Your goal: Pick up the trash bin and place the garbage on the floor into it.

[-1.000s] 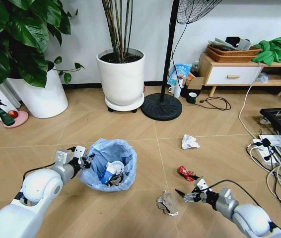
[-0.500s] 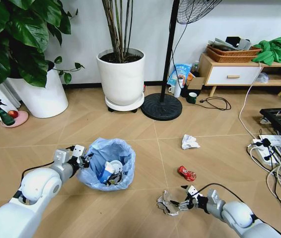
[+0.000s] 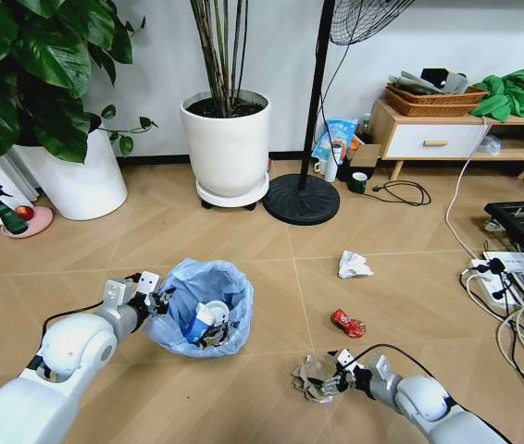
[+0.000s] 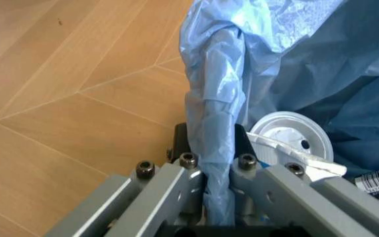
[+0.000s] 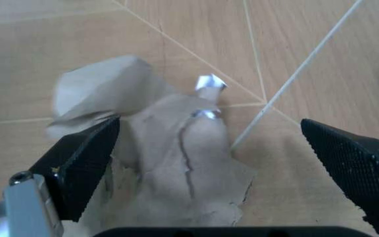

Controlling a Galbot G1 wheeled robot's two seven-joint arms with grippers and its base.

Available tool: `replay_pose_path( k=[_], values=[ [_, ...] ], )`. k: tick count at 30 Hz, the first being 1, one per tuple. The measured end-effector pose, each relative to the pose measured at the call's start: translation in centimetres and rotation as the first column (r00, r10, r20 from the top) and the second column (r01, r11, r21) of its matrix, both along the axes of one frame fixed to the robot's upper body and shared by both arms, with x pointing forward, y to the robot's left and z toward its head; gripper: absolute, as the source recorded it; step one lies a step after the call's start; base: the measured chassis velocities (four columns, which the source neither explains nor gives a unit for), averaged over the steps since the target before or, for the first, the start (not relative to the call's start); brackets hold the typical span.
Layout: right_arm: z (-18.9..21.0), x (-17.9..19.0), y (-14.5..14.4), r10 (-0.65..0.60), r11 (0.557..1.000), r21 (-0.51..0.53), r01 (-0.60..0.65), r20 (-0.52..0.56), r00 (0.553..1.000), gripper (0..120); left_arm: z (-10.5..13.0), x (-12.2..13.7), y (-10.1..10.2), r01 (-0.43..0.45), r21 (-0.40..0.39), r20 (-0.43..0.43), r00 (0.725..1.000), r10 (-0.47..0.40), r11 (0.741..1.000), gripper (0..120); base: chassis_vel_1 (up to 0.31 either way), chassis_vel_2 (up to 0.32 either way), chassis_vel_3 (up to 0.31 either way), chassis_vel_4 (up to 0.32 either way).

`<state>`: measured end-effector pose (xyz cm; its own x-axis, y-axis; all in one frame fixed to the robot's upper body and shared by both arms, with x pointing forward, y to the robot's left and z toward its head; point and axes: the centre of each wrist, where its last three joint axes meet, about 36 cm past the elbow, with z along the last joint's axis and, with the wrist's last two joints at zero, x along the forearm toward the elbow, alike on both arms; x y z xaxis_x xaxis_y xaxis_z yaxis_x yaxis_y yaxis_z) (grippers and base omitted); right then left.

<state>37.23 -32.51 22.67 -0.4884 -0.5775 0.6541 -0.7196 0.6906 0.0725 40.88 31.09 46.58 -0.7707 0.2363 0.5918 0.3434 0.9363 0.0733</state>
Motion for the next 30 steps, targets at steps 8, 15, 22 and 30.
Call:
replay_pose_path(
  k=[8, 15, 22, 30],
  values=[
    [-1.3, 0.4, 0.6, -0.016, 1.0, -0.019, 0.016, -0.017, 1.0, 100, -0.1, 0.0, -0.2, 0.004, -0.001, -0.002, 1.0, -0.004, 1.0, 0, 0.0, 0.0, 0.0, 0.0],
    [-1.9, 0.6, 0.7, -0.034, 0.999, -0.037, 0.034, -0.018, 0.999, 100, 0.1, 0.0, -0.2, 0.006, 0.001, 0.002, 1.0, -0.006, 1.0, 0, 0.0, 0.0, 0.0, 0.0],
    [-2.2, 0.5, 0.4, -0.05, 0.998, -0.043, 0.05, -0.018, 0.999, 75, 0.1, 0.1, -0.3, 0.006, -0.004, 0.003, 1.0, -0.006, 1.0, 0, 0.0, 0.0, 0.0, 0.0],
    [-2.5, 0.4, 0.8, -0.053, 0.998, -0.034, 0.053, -0.021, 0.998, 47, 0.1, 0.2, -0.2, 0.005, -0.002, 0.005, 1.0, -0.005, 1.0, 0, 0.0, 0.0, 0.0, 0.0]
  ],
)
